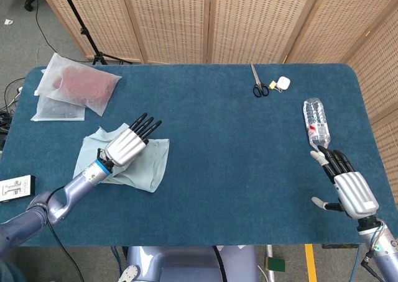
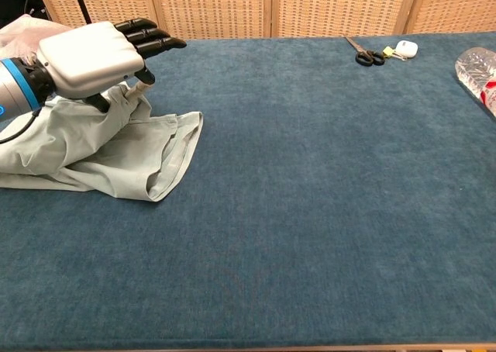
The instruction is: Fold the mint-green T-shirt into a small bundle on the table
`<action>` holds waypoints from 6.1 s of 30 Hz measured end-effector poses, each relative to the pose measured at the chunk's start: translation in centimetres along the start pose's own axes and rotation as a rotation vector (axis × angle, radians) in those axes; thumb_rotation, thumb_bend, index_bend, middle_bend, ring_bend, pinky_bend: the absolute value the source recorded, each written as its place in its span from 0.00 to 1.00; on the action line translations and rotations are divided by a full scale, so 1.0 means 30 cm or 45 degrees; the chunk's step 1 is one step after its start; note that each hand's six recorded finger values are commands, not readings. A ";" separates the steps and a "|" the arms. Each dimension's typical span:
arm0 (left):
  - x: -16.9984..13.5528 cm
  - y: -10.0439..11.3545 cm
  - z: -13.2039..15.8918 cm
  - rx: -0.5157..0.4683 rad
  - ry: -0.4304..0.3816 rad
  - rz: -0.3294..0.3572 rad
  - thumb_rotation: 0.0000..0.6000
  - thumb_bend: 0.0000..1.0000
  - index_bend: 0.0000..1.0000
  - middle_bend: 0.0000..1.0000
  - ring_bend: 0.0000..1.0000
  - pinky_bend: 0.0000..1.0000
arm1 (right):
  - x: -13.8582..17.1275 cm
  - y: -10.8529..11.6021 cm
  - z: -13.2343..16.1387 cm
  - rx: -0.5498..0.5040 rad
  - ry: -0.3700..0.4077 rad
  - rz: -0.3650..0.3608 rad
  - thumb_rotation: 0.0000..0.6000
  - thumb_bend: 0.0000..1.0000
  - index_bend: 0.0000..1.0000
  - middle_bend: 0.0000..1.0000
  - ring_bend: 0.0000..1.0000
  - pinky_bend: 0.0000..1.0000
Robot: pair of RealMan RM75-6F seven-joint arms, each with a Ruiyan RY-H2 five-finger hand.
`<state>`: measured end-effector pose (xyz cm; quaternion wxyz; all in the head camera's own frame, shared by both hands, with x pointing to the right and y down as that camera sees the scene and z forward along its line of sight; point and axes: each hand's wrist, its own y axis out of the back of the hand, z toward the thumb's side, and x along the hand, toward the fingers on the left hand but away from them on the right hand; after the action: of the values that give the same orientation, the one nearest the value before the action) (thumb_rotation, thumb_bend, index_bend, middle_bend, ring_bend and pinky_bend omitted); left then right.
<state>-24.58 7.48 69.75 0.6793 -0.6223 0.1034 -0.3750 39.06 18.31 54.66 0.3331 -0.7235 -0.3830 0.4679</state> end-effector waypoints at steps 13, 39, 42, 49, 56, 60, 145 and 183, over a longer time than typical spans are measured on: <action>0.051 -0.021 0.099 0.048 -0.055 0.001 1.00 0.78 0.74 0.00 0.00 0.00 | 0.001 0.006 -0.002 -0.008 0.002 -0.005 1.00 0.04 0.00 0.00 0.00 0.00; 0.047 0.108 0.112 -0.443 0.125 0.226 1.00 0.00 0.00 0.00 0.00 0.00 | 0.007 0.010 0.000 -0.009 0.002 -0.006 1.00 0.04 0.00 0.00 0.00 0.00; 0.030 0.131 0.097 -0.524 0.144 0.232 1.00 0.00 0.00 0.00 0.00 0.00 | 0.007 0.011 -0.001 -0.009 0.002 -0.006 1.00 0.04 0.00 0.00 0.00 0.00; -0.056 0.207 0.029 -0.766 0.206 0.168 1.00 0.00 0.23 0.00 0.00 0.00 | 0.007 0.004 0.010 -0.002 0.013 0.000 1.00 0.04 0.00 0.00 0.00 0.00; -0.210 0.212 -0.079 -0.911 0.349 -0.059 1.00 0.01 0.33 0.00 0.00 0.00 | 0.010 -0.001 0.016 0.001 0.018 0.006 1.00 0.04 0.00 0.00 0.00 0.00; -0.272 0.135 -0.089 -0.922 0.407 -0.187 1.00 0.04 0.35 0.00 0.00 0.00 | 0.011 -0.001 0.015 0.001 0.017 0.008 1.00 0.04 0.00 0.00 0.00 0.00; -0.252 0.023 0.346 -0.431 -0.140 -0.129 1.00 0.29 0.61 0.00 0.00 0.00 | 0.018 -0.006 0.015 0.005 0.013 0.031 1.00 0.05 0.00 0.00 0.00 0.00; -0.302 0.092 0.285 -0.716 -0.082 -0.116 1.00 0.00 0.00 0.00 0.00 0.00 | 0.025 -0.012 0.021 0.019 0.010 0.051 1.00 0.05 0.00 0.00 0.00 0.00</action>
<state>-24.64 19.68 65.99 0.4653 -0.8019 0.1537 -0.3419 38.59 19.20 54.44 0.3307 -0.7302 -0.3636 0.4746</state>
